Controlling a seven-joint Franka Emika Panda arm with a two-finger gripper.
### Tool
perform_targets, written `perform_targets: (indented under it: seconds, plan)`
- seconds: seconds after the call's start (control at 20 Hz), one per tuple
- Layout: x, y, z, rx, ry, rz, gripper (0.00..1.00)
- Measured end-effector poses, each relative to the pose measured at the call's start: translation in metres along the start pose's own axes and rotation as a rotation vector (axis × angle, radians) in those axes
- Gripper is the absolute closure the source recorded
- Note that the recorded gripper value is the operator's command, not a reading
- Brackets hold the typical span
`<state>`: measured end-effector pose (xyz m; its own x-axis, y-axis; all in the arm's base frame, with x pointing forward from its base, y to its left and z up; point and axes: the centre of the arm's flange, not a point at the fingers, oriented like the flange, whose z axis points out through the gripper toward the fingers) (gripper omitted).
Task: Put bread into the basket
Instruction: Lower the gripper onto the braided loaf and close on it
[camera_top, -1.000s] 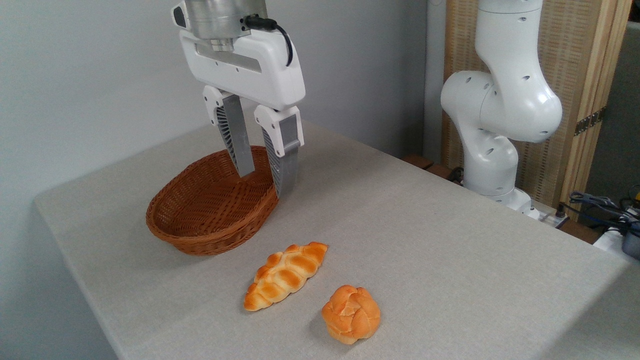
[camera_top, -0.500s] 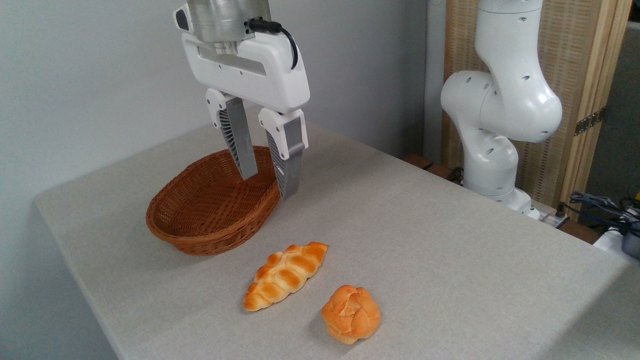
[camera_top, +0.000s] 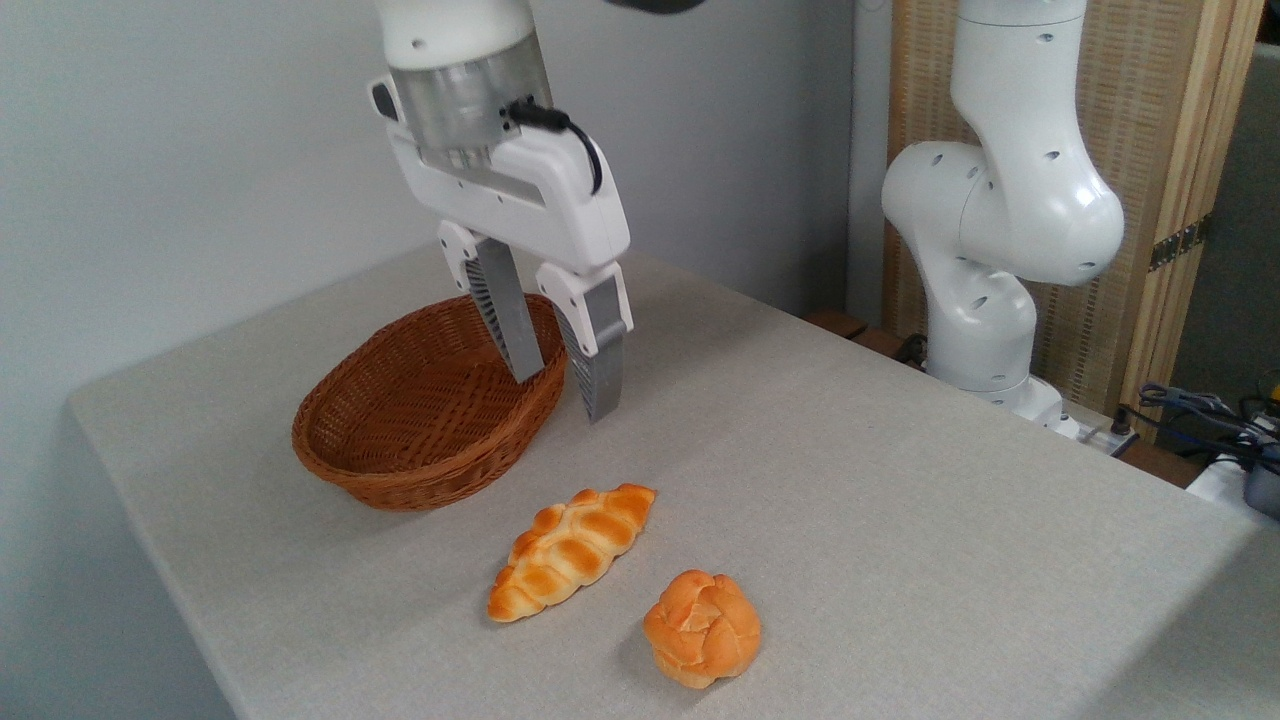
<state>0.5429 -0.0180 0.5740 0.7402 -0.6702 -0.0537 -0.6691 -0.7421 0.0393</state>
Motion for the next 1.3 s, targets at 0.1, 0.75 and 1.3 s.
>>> perform_targets:
  seconds: [0.1,0.75,1.3]
  plan:
    - [0.002,0.001,0.019,0.008,0.010,0.003,0.00]
    - [0.012,0.015,0.129,0.024,0.084,0.014,0.00]
    - [0.009,0.019,0.152,0.004,0.111,-0.007,0.00]
